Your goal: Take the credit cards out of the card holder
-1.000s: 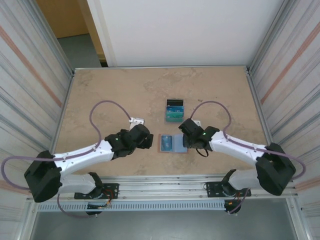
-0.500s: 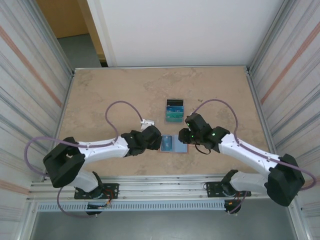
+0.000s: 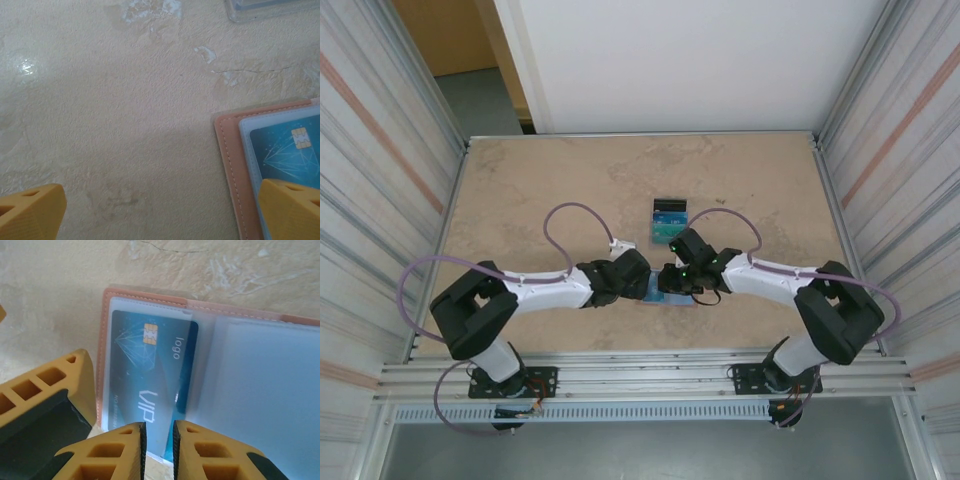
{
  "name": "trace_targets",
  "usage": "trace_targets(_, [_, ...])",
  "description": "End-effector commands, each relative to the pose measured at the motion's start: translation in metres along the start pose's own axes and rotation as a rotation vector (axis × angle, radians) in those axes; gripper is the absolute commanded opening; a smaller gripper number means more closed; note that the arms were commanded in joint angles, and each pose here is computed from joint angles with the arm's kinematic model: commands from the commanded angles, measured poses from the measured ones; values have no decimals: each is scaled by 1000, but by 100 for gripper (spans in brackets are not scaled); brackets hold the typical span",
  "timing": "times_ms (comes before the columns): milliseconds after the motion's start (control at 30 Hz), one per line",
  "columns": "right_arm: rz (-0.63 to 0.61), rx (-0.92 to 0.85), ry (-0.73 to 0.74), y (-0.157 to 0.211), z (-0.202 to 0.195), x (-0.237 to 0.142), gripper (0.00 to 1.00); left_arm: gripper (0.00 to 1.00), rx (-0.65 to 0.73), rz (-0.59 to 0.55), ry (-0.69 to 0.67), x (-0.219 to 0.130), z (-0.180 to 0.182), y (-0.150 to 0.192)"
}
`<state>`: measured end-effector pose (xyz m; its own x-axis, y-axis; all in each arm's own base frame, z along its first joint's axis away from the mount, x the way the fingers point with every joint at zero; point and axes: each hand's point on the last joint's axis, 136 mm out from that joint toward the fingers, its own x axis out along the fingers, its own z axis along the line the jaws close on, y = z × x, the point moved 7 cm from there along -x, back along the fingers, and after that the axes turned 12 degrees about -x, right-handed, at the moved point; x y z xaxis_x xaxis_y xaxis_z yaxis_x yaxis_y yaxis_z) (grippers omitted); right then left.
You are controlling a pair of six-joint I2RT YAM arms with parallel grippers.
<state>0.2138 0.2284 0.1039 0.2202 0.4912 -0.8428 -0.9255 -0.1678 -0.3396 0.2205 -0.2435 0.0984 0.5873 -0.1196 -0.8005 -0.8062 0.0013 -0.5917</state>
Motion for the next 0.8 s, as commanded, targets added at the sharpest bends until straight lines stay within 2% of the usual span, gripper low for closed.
trace_targets(0, [-11,21,-29,-9,5,2,24,99,-2,17,-43,2,2,-1])
trace_targets(400, [15,68,4,-3,-11,12,26,99,81,38,-117,5,0,10])
trace_targets(767, [30,88,38,2,-20,15,26,99,88,48,-135,4,1,13])
